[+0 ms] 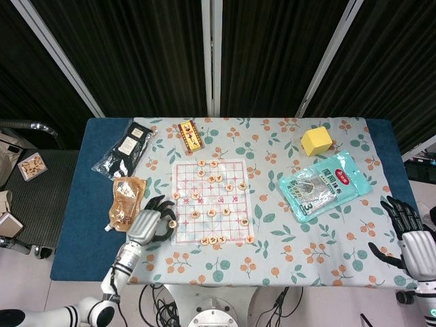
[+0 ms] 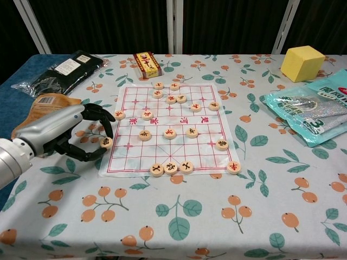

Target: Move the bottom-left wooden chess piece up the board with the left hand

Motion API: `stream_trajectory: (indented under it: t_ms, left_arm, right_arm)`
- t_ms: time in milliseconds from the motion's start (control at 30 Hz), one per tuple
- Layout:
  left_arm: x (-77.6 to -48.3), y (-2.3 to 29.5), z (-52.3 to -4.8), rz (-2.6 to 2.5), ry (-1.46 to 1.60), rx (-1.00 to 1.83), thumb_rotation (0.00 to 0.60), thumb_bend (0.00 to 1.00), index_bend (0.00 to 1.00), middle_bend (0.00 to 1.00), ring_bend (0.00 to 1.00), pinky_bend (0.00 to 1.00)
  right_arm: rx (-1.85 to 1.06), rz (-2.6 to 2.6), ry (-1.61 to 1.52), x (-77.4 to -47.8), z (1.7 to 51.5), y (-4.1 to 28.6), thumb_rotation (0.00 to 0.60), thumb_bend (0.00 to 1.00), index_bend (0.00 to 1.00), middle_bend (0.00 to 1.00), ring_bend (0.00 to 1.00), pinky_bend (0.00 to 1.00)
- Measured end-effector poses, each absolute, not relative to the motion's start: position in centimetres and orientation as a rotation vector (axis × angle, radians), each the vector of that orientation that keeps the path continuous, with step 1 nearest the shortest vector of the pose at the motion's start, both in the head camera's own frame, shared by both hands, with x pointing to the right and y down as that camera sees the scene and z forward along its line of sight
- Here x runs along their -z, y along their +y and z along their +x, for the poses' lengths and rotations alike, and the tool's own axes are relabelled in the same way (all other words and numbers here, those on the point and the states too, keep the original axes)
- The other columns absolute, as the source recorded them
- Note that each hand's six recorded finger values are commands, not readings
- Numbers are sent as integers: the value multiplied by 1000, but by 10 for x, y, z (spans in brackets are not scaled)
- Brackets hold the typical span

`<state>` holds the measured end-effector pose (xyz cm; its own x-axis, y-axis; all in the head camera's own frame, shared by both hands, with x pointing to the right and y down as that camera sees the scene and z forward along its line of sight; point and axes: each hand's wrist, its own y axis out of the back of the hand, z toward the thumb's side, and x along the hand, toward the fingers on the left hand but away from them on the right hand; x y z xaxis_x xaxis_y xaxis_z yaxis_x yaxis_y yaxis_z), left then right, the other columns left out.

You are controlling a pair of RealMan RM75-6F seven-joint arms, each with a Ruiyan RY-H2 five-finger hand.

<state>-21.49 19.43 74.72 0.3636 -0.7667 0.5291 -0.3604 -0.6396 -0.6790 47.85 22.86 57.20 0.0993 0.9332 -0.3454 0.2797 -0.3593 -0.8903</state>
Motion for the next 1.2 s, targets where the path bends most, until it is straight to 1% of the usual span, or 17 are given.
stream_trajectory:
  t_ms: [700,900,1067,1200]
  left_arm:
    - [-756,194,-201,-2188,937,1188,600,348,508,187,14,80]
    - [-760,194,-199,-2194,912,1202,600,341,407,184,14,79]
    - [-759,192,-200,-2185,933,1194,600,341,285,183,15,79]
    - [-756,192,-202,-2179,947,1186,600,341,254,182,14,79]
  right_arm:
    - [-1294,-1734,-1190,-574,478,228,600,159,0,0,0,0]
    - [-1298,-1732,-1193,-574,480,228,600,159,0,0,0,0]
    - [-1300,-1733,-1196,-575,481,228,600,162,0,0,0,0]
    - [-1297,-1735,-1197,-575,481,228,600,163,0,0,0,0]
